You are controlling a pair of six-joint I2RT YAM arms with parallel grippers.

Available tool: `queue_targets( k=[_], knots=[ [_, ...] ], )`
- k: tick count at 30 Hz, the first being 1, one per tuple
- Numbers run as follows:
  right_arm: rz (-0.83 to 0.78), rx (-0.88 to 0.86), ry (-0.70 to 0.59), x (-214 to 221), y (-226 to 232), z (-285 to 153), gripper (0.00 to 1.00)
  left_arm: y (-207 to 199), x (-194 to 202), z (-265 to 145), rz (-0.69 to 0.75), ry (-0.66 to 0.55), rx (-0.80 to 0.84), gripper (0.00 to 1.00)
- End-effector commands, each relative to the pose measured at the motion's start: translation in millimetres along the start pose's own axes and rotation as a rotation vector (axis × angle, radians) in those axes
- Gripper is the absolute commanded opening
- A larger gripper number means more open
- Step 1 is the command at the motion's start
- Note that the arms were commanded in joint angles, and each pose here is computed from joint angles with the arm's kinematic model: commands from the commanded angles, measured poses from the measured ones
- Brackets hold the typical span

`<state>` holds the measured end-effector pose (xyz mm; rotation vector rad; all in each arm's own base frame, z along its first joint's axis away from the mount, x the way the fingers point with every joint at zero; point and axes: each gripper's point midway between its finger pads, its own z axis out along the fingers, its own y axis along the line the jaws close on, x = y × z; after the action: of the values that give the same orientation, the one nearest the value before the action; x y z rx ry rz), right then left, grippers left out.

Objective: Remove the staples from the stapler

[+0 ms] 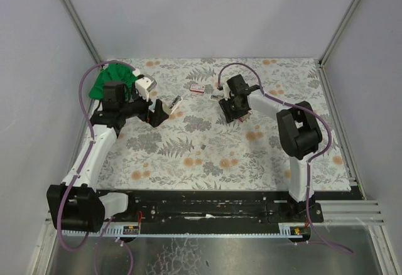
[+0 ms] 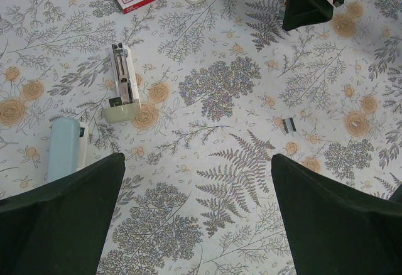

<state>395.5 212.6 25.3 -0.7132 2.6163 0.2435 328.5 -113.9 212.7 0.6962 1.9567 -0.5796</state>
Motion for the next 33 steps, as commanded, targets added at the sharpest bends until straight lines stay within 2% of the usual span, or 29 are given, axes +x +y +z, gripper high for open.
queue_targets(
  k=[1,23,33],
  knots=[
    [0.003,0.016,-0.019,-6,2,2,0.5,5,-9,1,0.02,-0.041,-0.008,1.0],
    [0.009,0.038,0.013,3,-3,16,0.44,5,-8,2,0.015,-0.039,-0.004,1.0],
    [0.008,0.046,0.014,3,-5,19,0.34,5,-9,1,0.017,-0.041,-0.003,1.0]
  ],
)
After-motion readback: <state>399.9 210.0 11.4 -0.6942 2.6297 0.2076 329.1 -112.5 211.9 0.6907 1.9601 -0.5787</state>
